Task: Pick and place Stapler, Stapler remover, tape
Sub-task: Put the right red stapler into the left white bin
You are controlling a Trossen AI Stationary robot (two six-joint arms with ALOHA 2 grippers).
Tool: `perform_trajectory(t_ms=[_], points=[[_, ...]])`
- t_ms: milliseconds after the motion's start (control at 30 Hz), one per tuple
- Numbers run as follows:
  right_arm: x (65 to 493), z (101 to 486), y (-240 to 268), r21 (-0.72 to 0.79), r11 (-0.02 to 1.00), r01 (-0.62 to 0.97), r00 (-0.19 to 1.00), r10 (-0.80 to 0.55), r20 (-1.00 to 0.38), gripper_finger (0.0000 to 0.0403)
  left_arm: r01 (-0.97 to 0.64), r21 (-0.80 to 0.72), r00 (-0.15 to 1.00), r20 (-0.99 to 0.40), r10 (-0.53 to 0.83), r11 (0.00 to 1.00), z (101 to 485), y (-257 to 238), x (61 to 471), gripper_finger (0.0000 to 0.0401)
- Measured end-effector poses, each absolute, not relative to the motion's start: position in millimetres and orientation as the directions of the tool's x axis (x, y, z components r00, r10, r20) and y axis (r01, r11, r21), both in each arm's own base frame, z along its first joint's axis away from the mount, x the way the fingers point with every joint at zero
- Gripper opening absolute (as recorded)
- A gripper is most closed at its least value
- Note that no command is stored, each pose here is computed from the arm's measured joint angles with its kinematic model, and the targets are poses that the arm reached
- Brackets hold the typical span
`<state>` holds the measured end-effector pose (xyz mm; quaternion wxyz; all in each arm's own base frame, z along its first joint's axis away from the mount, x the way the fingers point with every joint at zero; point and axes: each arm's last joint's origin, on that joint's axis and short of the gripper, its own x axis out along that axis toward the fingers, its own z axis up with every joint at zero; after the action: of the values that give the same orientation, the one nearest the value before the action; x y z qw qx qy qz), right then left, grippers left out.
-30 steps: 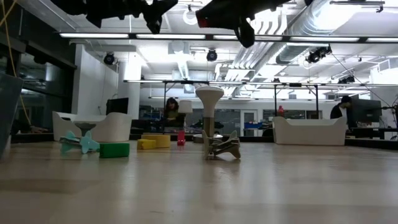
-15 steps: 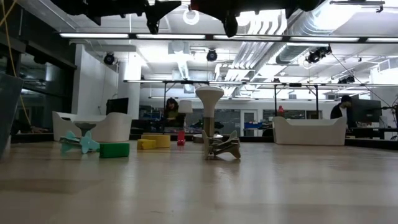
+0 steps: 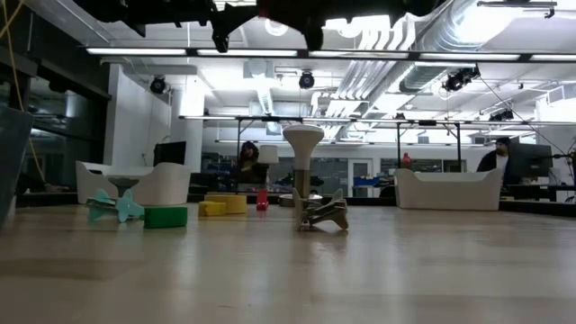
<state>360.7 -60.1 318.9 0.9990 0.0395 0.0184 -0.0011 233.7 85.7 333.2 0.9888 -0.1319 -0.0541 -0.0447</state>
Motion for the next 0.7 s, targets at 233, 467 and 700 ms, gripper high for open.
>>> perform_trajectory(t_ms=[233, 467, 700], points=[[368.6, 325.3, -64.3, 0.082, 0.996, 0.030, 0.999, -0.028, -0.025, 0.0053, 0.106, -0.252, 0.991, 0.106, -0.082, 0.962, 331.9, 85.6, 233.8, 0.0196], [368.1, 324.7, -71.3, 0.102, 0.994, 0.043, 0.999, -0.039, -0.037, 0.0053, 0.113, -0.233, 0.990, 0.106, -0.090, 0.966, 332.0, 85.4, 233.8, 0.0196], [368.1, 325.0, -71.7, 0.105, 0.993, 0.062, 0.998, -0.059, -0.035, 0.0053, 0.113, -0.214, 0.990, 0.104, -0.093, 0.970, 331.7, 85.2, 233.8, 0.0195]])
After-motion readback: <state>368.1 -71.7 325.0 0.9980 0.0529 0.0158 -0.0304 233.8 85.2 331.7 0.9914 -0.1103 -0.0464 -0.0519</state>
